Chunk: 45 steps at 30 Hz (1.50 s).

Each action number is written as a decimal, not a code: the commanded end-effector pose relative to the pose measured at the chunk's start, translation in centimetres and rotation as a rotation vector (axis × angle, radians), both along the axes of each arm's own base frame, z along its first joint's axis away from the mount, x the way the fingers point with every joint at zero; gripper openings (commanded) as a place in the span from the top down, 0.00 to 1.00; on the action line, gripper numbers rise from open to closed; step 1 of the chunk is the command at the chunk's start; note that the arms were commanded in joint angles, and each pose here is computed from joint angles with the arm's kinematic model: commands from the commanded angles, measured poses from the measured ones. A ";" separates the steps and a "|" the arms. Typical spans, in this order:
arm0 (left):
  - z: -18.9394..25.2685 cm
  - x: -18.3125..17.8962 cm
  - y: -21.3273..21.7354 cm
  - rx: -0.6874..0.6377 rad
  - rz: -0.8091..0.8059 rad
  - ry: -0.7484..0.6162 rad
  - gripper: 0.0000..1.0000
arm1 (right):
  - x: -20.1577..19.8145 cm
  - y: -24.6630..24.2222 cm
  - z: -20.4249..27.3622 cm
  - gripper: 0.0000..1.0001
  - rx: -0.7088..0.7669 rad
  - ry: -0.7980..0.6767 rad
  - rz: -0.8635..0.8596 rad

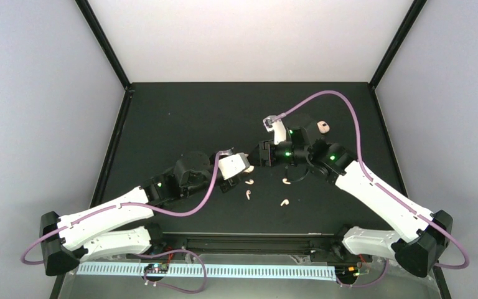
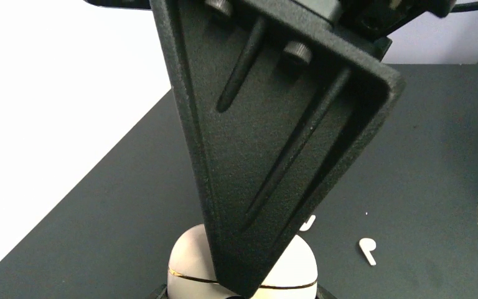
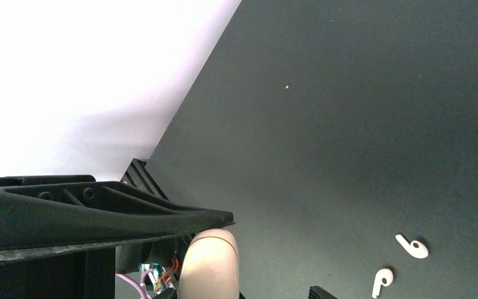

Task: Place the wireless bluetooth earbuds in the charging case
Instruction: Pick up the charging case at the center of the board.

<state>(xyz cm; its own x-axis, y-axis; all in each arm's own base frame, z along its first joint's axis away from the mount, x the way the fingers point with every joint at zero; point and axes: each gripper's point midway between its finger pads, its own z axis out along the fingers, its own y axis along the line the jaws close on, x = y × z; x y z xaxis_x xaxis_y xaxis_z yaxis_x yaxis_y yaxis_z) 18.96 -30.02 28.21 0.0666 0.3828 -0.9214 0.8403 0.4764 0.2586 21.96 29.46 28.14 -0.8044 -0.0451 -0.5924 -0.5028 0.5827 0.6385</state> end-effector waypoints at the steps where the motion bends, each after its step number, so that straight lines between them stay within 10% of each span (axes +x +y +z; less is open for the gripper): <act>1: 1.4 -0.1 -0.1 -0.037 -0.001 -0.036 0.98 | -0.4 1.0 1.5 0.48 0.050 -0.006 0.034; 18: 1.2 0.1 0.1 -0.041 0.021 -0.025 0.92 | -0.9 2.1 1.5 0.78 0.070 0.009 0.069; 32: 2.3 -0.5 0.7 -0.087 0.013 -0.010 0.05 | -1.4 0.7 3.0 0.99 0.044 -0.077 0.067; 45: 6.1 -12.7 0.7 -0.250 -0.607 0.124 0.01 | -8.1 -2.2 7.5 0.99 0.054 -0.308 0.351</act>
